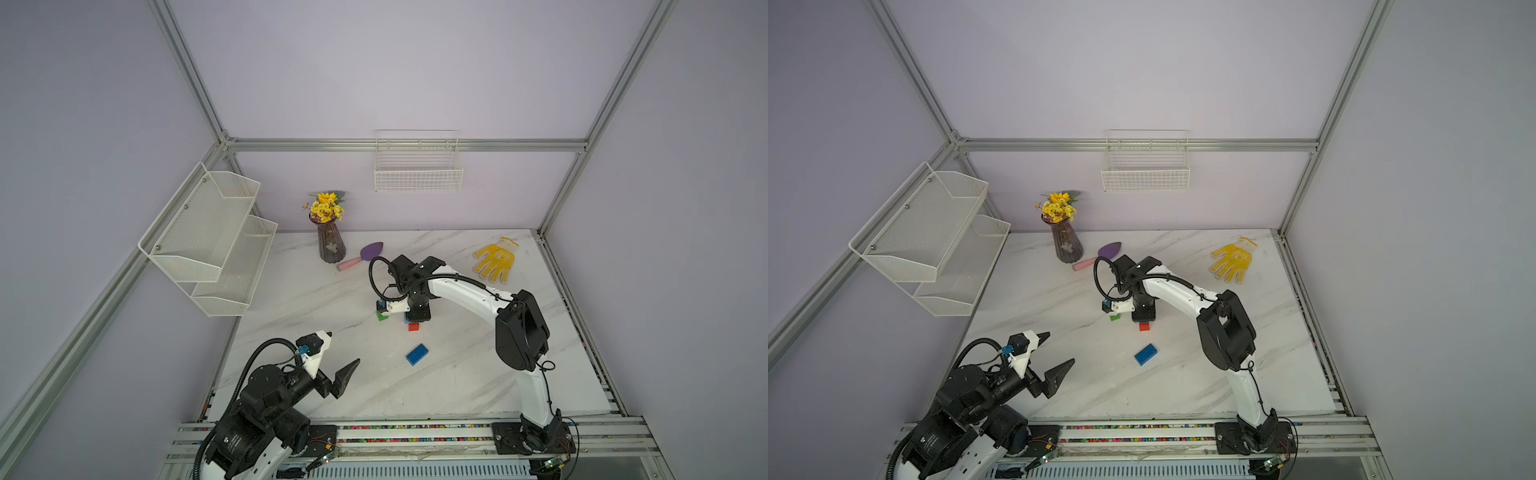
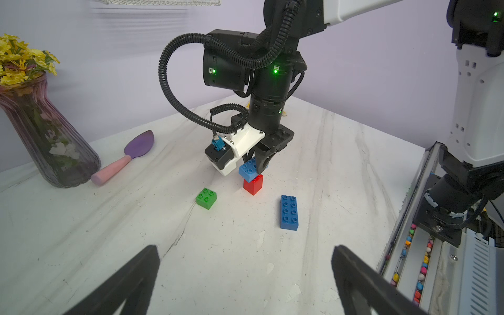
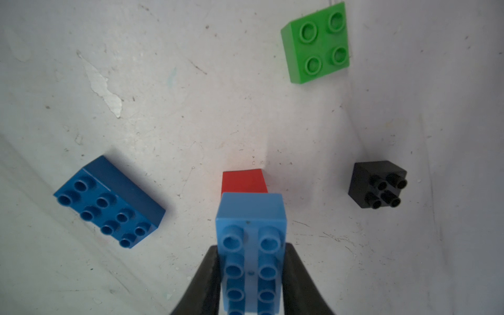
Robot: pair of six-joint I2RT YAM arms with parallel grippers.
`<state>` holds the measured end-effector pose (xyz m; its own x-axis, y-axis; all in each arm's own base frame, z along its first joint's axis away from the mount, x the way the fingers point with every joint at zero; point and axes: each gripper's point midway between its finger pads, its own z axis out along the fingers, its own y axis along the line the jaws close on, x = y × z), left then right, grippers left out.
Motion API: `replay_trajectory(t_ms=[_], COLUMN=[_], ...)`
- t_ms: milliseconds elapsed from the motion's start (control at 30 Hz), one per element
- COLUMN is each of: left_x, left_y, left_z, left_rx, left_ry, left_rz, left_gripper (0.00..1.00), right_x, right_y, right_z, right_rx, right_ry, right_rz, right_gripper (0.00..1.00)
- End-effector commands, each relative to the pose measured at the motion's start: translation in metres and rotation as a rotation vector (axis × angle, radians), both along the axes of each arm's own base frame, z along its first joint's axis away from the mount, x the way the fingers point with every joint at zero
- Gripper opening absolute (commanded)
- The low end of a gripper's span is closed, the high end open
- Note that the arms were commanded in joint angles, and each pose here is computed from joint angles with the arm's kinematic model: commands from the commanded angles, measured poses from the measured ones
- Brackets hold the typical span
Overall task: Assemble the letter f with lego
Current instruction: Assemble the lego brick with the lego brick.
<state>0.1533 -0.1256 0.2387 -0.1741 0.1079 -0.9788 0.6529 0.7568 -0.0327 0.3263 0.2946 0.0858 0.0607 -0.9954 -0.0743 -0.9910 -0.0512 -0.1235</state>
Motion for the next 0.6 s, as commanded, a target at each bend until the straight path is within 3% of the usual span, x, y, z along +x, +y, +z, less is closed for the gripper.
replay_trajectory(t_ms=[0,567], left_x=[0.001,0.001], left_y=[-0.003,-0.003], left_z=[0.002,0.002], left_rx=[0.014,0.015], left_ry=[-0.029,-0.029], left_rz=[-0.016,-0.018], left_gripper=[1.0,1.0], right_x=[-0.003,-0.006], right_y=[0.002,0.004], right_z=[-0.009,-0.023], right_rx=[-0.006,0.006], right_ry=[0.015,0.038], right_rz=[0.028,0.042], right_gripper=[0.0,0.0])
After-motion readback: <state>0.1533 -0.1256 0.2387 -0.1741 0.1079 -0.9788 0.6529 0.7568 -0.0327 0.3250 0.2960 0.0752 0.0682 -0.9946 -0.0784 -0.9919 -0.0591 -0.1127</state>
